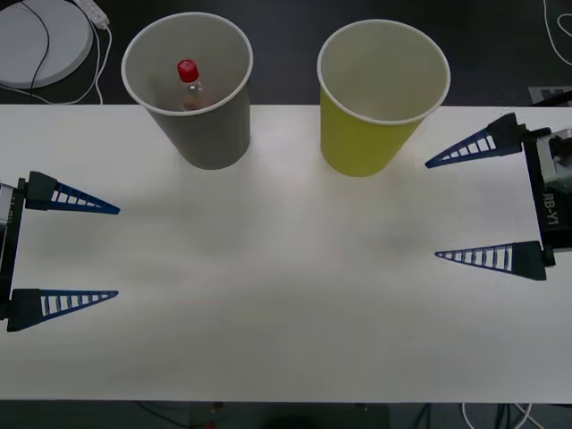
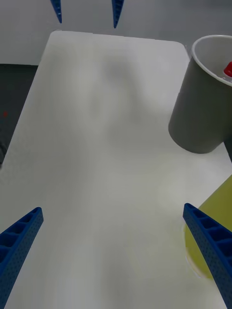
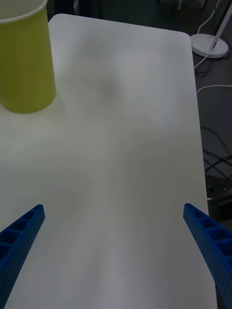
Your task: Put the can into the green bin and the plastic bottle into the gray bin
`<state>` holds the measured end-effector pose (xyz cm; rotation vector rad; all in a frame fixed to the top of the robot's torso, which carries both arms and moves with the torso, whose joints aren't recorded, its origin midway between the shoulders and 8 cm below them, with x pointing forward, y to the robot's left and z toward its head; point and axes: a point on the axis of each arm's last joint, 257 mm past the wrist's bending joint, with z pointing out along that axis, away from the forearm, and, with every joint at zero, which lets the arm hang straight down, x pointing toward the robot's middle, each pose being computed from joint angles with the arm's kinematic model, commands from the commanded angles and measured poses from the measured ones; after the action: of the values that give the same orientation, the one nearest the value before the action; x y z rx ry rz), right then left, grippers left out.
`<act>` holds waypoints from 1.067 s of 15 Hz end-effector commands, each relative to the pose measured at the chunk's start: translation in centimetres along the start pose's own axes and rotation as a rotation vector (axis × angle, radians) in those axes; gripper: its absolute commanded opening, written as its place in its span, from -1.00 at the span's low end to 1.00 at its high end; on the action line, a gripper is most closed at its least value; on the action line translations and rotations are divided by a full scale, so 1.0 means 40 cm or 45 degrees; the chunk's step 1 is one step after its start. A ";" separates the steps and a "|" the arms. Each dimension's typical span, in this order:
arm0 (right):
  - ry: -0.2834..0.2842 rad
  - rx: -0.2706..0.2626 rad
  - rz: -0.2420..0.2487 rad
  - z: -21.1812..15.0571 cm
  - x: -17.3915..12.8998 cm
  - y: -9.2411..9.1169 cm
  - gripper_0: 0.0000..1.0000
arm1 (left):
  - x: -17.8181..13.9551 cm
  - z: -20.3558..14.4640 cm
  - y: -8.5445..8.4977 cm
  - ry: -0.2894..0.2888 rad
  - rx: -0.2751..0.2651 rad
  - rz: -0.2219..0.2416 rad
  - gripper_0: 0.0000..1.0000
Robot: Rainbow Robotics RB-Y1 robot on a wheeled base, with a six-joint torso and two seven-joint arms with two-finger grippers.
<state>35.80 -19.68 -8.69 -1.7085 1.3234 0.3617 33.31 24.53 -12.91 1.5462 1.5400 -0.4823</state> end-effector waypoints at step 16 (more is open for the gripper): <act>0.084 -0.019 0.106 -0.081 0.098 0.165 1.00 | 0.000 0.000 0.000 0.000 0.000 0.000 1.00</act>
<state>30.53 -24.57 -12.83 -1.6981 1.4403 0.3676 33.31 24.53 -12.91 1.5462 1.5400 -0.4823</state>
